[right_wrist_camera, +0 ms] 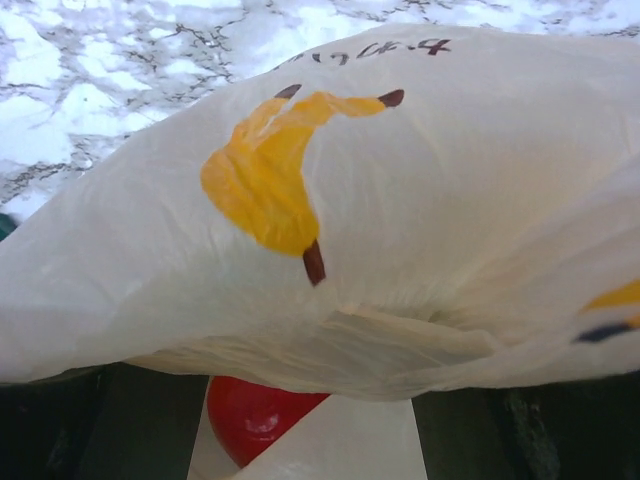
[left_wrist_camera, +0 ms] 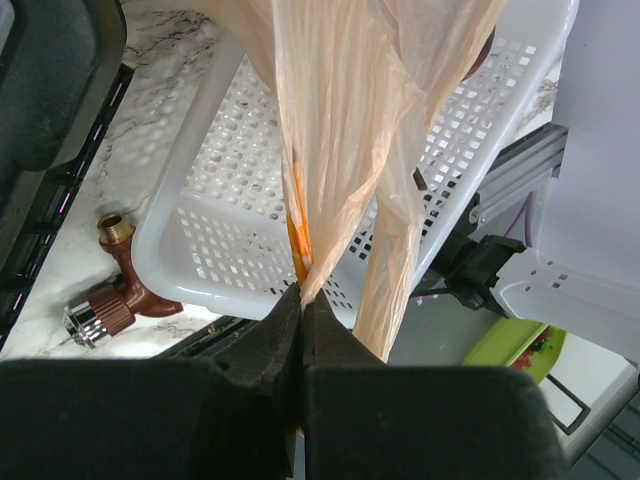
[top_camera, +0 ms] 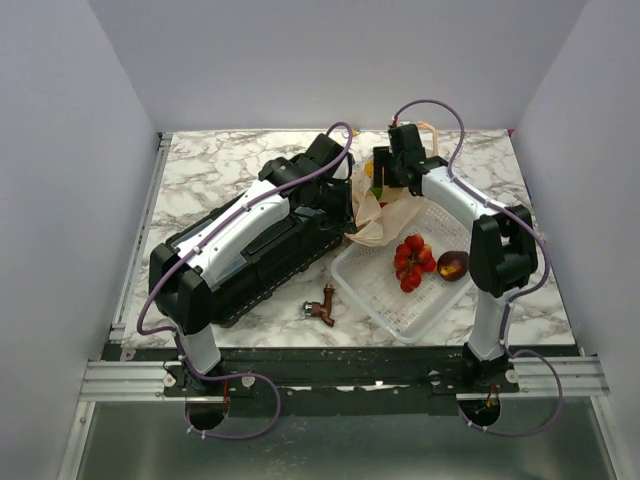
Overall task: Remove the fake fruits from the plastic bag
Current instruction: Take out the fake fruit from the plastic bag.
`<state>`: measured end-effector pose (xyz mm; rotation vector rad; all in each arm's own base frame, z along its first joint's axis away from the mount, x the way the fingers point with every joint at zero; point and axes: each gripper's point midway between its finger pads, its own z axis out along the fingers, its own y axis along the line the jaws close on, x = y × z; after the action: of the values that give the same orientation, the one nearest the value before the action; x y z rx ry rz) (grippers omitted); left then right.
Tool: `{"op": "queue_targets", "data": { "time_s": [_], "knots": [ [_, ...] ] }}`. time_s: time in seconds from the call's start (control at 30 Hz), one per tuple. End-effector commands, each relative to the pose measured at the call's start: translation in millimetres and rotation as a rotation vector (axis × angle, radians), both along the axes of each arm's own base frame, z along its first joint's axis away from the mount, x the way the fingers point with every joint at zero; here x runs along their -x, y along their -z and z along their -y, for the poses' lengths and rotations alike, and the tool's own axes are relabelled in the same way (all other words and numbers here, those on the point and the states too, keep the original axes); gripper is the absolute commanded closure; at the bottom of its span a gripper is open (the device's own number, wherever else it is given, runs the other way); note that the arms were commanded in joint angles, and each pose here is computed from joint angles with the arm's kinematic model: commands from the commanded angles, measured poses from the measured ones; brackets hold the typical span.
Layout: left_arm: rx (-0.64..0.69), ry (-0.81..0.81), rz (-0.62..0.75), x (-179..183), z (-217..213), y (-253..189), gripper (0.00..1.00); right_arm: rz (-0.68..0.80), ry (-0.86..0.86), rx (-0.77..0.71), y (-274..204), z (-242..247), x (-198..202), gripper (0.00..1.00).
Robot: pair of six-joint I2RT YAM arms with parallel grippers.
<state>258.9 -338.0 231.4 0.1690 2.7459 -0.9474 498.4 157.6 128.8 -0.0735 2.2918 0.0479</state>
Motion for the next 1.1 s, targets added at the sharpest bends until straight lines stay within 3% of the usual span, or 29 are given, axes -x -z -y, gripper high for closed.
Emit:
{"op": "queue_targets", "data": {
  "time_s": [0.0,0.5,0.83,1.07],
  "knots": [
    [0.012,0.038,-0.018,7,4,0,1.00,-0.010,-0.043,-0.003,15,-9,-11,0.25],
    [-0.010,0.041,-0.030,5,0,1,1.00,-0.001,-0.156,-0.182,36,-52,-22,0.20],
    [-0.027,0.040,-0.045,4,-2,5,1.00,-0.050,-0.120,-0.206,66,-56,-29,0.26],
    [-0.041,0.038,-0.055,4,-4,7,1.00,-0.052,-0.128,-0.198,68,-59,-36,0.49]
  ]
}}
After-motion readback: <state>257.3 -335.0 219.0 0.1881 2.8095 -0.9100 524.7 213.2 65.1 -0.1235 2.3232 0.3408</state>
